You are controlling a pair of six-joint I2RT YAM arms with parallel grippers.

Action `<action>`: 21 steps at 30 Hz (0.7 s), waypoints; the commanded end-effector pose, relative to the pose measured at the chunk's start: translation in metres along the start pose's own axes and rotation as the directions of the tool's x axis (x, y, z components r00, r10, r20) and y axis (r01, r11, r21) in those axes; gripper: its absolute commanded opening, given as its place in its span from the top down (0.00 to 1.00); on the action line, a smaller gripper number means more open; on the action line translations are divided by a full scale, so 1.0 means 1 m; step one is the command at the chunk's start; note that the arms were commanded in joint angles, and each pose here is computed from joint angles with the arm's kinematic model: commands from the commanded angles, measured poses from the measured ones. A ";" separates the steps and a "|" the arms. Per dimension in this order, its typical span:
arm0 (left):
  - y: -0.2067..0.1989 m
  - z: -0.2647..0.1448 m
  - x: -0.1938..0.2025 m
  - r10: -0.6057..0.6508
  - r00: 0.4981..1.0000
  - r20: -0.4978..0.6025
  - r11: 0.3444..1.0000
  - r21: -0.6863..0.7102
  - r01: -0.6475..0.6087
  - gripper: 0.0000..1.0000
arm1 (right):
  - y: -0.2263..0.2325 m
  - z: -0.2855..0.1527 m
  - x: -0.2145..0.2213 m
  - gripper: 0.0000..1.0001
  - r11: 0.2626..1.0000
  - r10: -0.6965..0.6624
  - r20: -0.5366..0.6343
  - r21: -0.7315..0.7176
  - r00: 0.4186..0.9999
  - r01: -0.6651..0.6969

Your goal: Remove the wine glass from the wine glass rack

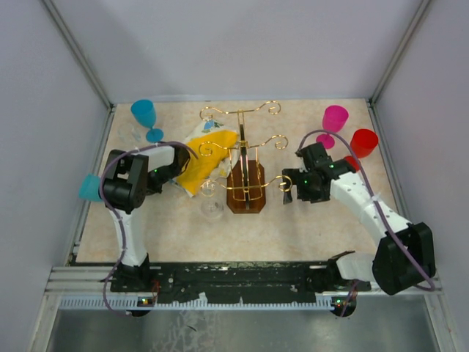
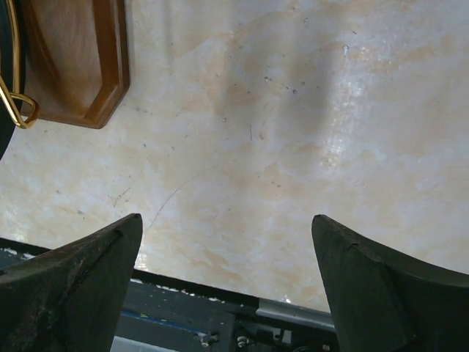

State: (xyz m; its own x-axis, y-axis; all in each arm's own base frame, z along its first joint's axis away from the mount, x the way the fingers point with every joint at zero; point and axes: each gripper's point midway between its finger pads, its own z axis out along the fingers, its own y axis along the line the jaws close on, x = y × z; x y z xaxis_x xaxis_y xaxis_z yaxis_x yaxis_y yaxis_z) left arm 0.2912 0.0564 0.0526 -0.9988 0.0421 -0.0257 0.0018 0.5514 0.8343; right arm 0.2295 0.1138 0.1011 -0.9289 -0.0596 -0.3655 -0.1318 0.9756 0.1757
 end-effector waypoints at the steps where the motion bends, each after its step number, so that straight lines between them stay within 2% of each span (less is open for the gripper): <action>1: -0.027 -0.005 -0.014 -0.005 1.000 0.028 0.998 0.065 0.003 1.00 | -0.007 -0.030 -0.012 0.01 0.998 0.045 0.093 0.045 0.995 -0.049; 8: -0.047 -0.017 -0.020 -0.004 0.998 0.058 0.993 0.119 -0.003 0.97 | -0.022 -0.056 -0.011 0.01 0.992 0.075 0.130 0.092 0.989 -0.087; 21: -0.083 -0.035 -0.017 -0.017 0.996 0.083 0.977 0.213 -0.002 0.97 | -0.031 -0.127 -0.034 0.01 0.982 0.065 0.288 0.150 0.955 -0.112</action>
State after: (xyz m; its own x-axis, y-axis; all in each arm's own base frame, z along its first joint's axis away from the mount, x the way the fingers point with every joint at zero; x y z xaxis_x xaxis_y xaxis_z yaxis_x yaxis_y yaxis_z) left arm 0.3005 0.0118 0.0349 -0.9890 0.1474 -0.0084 0.0824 0.5980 0.7973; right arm 0.2221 0.0705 0.1951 -0.8395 0.0490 -0.5411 -0.0041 0.9953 0.0964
